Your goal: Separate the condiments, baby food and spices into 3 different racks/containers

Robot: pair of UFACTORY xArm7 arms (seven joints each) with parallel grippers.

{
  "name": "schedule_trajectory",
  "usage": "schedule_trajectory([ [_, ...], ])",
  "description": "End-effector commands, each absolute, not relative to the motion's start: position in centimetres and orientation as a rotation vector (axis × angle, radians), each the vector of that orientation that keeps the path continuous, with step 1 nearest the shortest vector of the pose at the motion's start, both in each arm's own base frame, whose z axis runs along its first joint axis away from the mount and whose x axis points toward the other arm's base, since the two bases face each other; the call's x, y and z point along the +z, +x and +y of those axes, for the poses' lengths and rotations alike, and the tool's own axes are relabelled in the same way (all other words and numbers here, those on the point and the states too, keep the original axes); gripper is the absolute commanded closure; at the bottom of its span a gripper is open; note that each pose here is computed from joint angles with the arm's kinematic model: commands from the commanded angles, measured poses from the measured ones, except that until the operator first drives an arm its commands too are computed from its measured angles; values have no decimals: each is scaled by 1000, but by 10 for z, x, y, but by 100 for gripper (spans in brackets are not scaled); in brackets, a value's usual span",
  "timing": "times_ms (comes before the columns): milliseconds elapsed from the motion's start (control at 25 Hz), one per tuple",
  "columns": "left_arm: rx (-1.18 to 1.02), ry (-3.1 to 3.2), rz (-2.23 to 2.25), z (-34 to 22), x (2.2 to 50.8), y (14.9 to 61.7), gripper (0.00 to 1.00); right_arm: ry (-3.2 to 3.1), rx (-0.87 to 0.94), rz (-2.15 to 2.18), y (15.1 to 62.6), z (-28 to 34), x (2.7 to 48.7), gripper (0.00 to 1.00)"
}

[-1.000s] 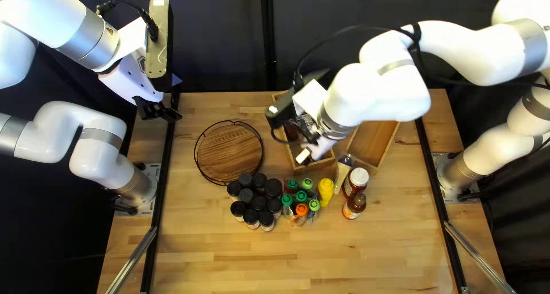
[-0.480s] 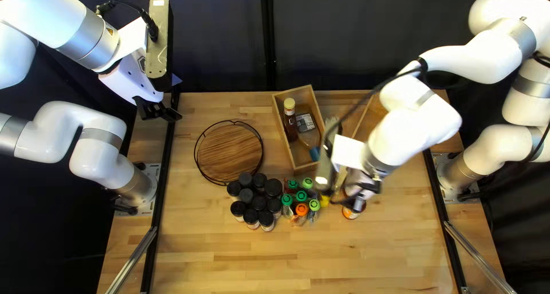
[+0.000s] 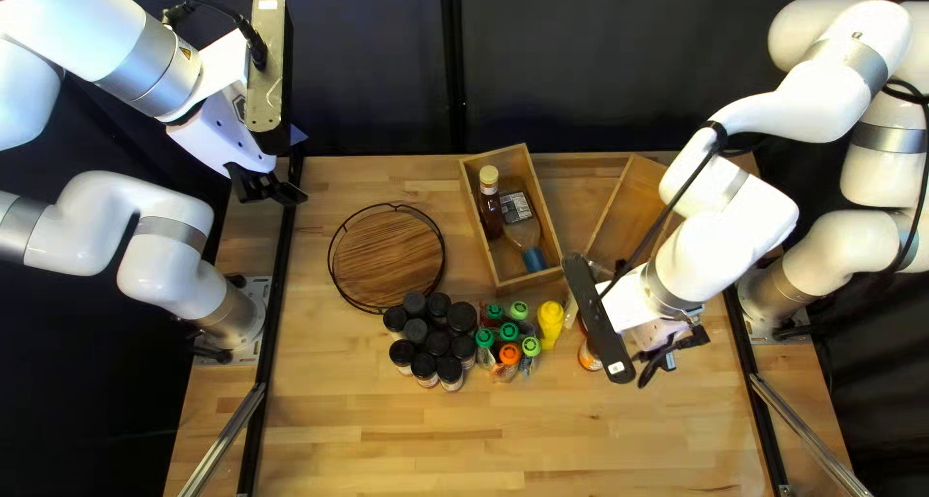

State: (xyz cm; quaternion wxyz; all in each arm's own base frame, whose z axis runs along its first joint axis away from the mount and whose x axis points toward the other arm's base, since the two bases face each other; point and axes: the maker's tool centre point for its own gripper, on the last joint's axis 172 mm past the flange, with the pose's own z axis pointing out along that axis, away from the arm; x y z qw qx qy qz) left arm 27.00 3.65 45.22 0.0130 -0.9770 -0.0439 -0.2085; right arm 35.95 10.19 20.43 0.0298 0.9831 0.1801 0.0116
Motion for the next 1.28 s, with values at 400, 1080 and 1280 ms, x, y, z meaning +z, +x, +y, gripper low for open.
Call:
schedule_trajectory([
  [400,-650,-3044,-137,36,452,270,0,2937,71,662,352,48,163,0],
  [1080,-650,-3044,-137,36,452,270,0,2942,105,698,369,40,137,0],
  [1280,-650,-3044,-137,36,452,270,0,2943,111,701,371,40,137,86],
])
